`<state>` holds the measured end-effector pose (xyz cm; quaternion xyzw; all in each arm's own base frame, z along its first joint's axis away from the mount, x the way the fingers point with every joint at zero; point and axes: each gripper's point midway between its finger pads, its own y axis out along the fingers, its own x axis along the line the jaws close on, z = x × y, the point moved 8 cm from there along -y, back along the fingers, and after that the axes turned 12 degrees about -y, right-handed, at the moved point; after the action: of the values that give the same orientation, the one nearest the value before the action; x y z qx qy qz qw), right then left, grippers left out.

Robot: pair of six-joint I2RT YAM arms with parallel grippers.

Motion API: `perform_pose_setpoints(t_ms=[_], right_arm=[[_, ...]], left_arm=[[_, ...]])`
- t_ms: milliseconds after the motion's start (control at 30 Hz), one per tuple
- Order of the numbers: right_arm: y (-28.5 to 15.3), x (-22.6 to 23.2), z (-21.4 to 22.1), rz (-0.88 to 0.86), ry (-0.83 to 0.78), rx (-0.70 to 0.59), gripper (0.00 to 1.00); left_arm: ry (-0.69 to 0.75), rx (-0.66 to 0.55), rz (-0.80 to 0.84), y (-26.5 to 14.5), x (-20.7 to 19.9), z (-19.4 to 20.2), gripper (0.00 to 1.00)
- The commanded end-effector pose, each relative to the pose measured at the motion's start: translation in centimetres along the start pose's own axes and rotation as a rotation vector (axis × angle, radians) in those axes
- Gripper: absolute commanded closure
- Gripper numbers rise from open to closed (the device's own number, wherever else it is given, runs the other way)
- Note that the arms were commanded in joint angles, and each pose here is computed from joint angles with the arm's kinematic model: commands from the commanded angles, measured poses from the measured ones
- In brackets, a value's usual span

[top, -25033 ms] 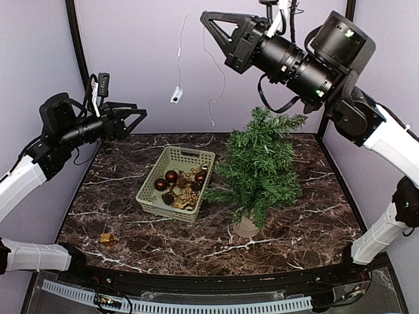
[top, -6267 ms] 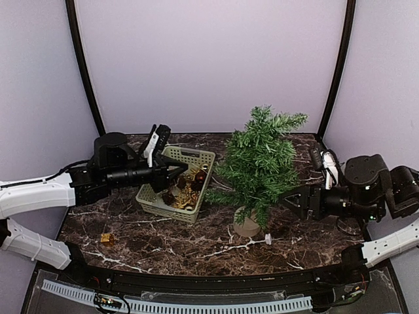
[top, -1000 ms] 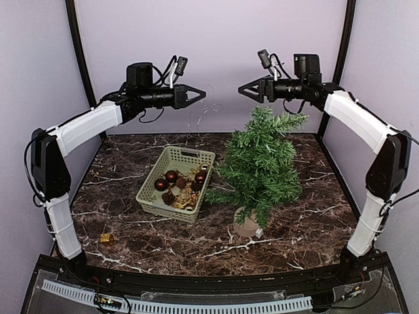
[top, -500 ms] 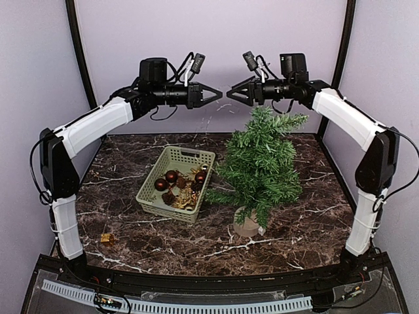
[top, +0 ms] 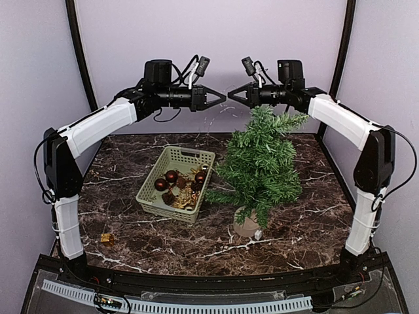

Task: Decorate the small christmas tree
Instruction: Wrap the side of the string light in the gap of the branches.

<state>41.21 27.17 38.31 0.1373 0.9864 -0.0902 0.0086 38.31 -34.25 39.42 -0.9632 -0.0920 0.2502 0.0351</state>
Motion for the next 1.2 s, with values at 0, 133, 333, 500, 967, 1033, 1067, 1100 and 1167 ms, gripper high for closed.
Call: perform_pose_setpoints(t_ms=[0, 133, 333, 500, 967, 1033, 1067, 1100, 1167], right_arm=[[-2.3, 1.0, -4.2, 0.124, -0.079, -0.123, 1.0], [-3.8, 1.6, -5.6, 0.207, -0.095, -0.135, 1.0], [-4.6, 2.7, -6.3, 0.278, -0.123, -0.086, 1.0], [-4.7, 3.7, -6.4, 0.306, -0.14, -0.061, 1.0], [-4.7, 5.4, -6.7, 0.331, -0.145, -0.041, 1.0], [-4.7, 5.5, -6.8, 0.34, -0.147, -0.039, 1.0], [-4.7, 5.5, -6.8, 0.344, -0.148, -0.036, 1.0], [-4.8, 5.6, -6.8, 0.35, -0.15, -0.035, 1.0], [-4.9, 5.5, -7.0, 0.364, -0.153, -0.032, 1.0]], left_arm=[[-0.018, 0.007, -0.038, -0.3, -0.4, 0.1, 0.8], [-0.04, -0.015, -0.083, -1.2, -0.4, 1.3, 0.29], [-0.073, -0.083, -0.169, -4.1, -1.9, 2.7, 0.03], [-0.142, -0.116, -0.207, -6.6, -3.5, 4.5, 0.01], [-0.274, -0.041, -0.105, -7.5, -6.4, 10.5, 0.01], [-0.289, -0.026, -0.094, -7.3, -6.6, 11.0, 0.01], [-0.291, -0.019, -0.085, -7.1, -6.9, 11.2, 0.03], [-0.299, -0.008, -0.078, -7.0, -6.9, 11.5, 0.09], [-0.314, 0.012, -0.06, -6.8, -7.2, 12.1, 0.26]])
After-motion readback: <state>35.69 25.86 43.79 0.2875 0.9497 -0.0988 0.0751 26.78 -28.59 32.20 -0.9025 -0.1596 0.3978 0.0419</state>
